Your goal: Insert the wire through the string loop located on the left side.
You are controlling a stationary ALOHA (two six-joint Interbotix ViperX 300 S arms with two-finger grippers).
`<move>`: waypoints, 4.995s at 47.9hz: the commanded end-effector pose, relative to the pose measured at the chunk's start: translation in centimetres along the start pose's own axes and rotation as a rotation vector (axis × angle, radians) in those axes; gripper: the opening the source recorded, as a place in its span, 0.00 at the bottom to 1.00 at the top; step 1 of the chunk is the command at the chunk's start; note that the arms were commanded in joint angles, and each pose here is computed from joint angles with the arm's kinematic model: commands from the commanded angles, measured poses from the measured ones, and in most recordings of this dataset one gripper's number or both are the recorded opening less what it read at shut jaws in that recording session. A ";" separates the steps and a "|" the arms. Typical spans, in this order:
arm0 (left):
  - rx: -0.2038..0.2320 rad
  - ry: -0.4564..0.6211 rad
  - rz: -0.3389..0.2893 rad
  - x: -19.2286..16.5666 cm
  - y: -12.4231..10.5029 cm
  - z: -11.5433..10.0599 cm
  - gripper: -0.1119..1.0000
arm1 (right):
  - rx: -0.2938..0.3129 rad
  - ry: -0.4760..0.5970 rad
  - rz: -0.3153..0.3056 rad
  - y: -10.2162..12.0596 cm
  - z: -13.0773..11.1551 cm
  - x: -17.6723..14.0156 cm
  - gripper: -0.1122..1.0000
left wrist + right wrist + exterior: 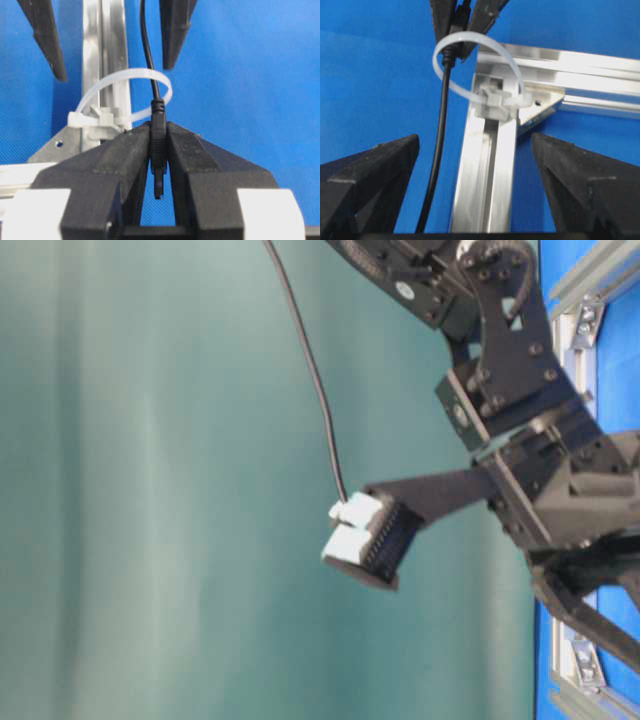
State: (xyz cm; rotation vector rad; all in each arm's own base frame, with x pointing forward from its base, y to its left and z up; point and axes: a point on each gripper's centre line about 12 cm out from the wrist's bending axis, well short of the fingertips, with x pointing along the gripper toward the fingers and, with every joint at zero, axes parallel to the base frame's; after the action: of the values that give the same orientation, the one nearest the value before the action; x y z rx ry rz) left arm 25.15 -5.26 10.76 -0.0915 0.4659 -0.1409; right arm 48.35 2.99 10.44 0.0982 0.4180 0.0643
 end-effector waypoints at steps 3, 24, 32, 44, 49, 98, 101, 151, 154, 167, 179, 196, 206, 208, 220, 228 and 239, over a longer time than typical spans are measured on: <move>0.000 -0.006 -0.005 -0.3 -0.1 0.4 0.17 | 0.004 -0.061 0.008 0.4 2.4 -1.3 0.91; -0.022 0.090 -0.022 -5.8 -0.6 2.4 0.17 | 0.003 -0.052 0.008 0.4 2.2 -1.5 0.91; -0.022 0.070 -0.035 -8.1 -0.6 2.9 0.17 | 0.004 -0.049 0.006 0.3 2.1 -1.5 0.91; -0.026 0.102 -0.034 -10.7 -0.5 3.0 0.17 | 0.001 -0.050 0.007 0.4 2.1 -1.5 0.91; -0.036 0.122 -0.013 -11.2 -0.1 2.9 0.17 | -0.001 -0.049 0.006 0.3 2.1 -1.5 0.91; -0.005 0.104 -0.008 -11.1 0.1 3.1 0.29 | -0.001 -0.044 0.004 0.2 2.1 -1.5 0.91; -0.002 0.111 -0.007 -11.1 0.1 2.9 0.45 | -0.001 -0.046 0.004 0.2 2.1 -1.5 0.91; -0.008 -0.203 -0.041 -13.6 -0.4 7.8 0.70 | -0.030 -0.197 0.003 0.8 11.0 -7.2 0.91; -0.007 -0.214 -0.040 -13.6 -0.4 7.9 0.70 | -0.038 -0.206 0.003 0.9 11.4 -7.4 0.91; -0.007 -0.214 -0.040 -13.6 -0.4 7.9 0.70 | -0.044 -0.209 0.002 0.9 11.5 -7.6 0.91; -0.009 -0.213 -0.034 -13.6 -0.3 7.9 0.70 | -0.041 -0.209 0.002 0.9 11.5 -7.6 0.91; -0.011 -0.212 -0.029 -13.5 -0.2 7.9 0.70 | -0.041 -0.203 0.001 0.9 11.4 -7.6 0.91; -0.013 -0.207 -0.023 -13.5 -0.1 7.7 0.70 | -0.041 -0.202 0.001 0.9 11.4 -7.6 0.91; -0.014 -0.209 -0.022 -13.5 -0.1 7.8 0.70 | -0.041 -0.202 0.001 0.9 11.4 -7.6 0.91; -0.014 -0.204 -0.021 -13.5 -0.1 7.7 0.70 | -0.041 -0.200 0.000 0.9 11.4 -7.6 0.91; -0.014 -0.204 -0.021 -13.5 -0.1 7.7 0.70 | -0.041 -0.202 0.001 0.9 11.4 -7.6 0.91; -0.014 -0.201 -0.021 -13.4 -0.1 7.7 0.70 | -0.042 -0.202 -0.001 0.8 11.4 -7.6 0.91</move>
State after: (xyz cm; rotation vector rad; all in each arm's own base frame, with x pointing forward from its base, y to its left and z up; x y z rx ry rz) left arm 16.45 -2.83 22.82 -0.1255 0.2799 -0.1507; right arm 46.25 2.24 22.10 0.0621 0.2594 0.0599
